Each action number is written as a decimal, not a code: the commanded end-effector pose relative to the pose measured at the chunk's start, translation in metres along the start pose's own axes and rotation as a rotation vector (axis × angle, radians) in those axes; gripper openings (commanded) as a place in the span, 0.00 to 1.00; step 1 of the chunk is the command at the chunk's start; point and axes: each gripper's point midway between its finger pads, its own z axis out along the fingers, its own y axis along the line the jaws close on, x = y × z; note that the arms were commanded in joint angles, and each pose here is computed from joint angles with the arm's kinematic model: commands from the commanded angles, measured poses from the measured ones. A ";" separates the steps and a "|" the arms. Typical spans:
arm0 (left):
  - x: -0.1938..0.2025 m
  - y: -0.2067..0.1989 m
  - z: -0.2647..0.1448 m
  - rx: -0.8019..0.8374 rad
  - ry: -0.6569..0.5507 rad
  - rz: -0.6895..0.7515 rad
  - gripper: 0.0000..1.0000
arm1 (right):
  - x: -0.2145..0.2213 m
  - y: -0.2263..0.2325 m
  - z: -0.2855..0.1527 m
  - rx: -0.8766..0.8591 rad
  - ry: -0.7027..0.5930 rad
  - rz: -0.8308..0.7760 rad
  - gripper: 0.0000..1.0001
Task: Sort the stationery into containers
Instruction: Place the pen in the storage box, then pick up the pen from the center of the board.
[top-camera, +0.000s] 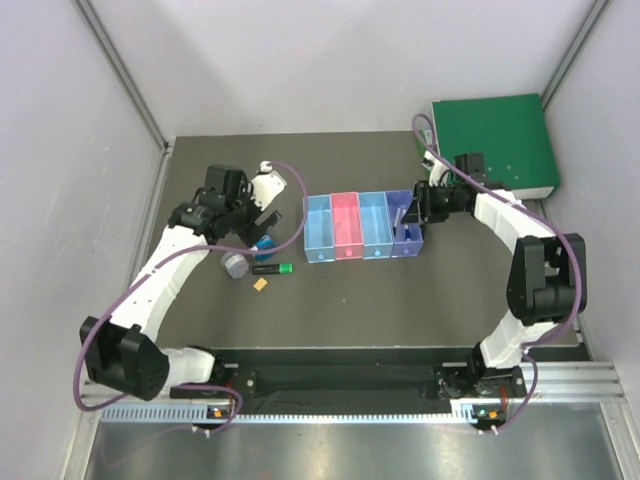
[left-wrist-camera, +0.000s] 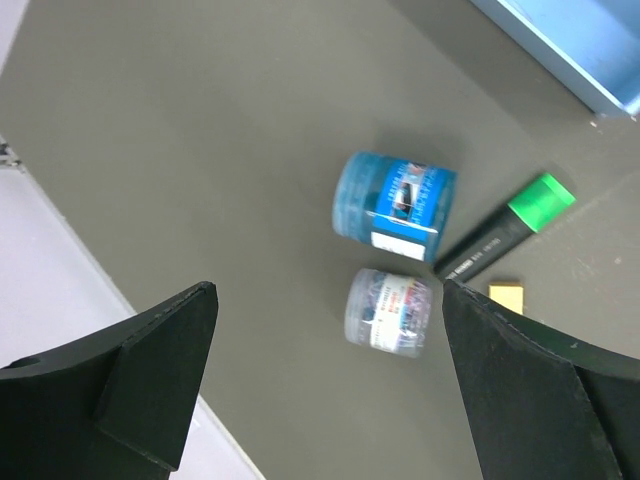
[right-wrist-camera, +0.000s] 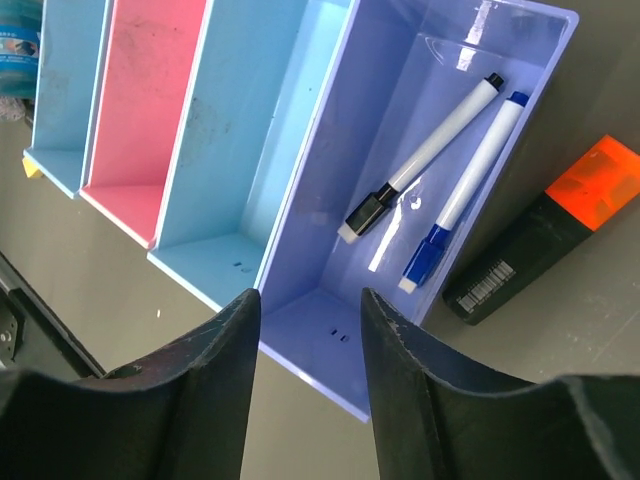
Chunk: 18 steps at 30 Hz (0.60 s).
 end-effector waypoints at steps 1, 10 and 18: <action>-0.012 -0.008 -0.007 0.027 -0.091 0.028 0.99 | -0.037 0.018 -0.033 0.008 -0.075 -0.137 0.45; 0.024 -0.013 0.017 -0.021 0.005 0.031 0.99 | -0.055 0.001 -0.074 0.160 -0.091 -0.259 0.47; 0.034 -0.007 0.028 -0.053 0.095 -0.139 0.99 | -0.035 -0.031 -0.085 0.256 -0.040 -0.269 0.65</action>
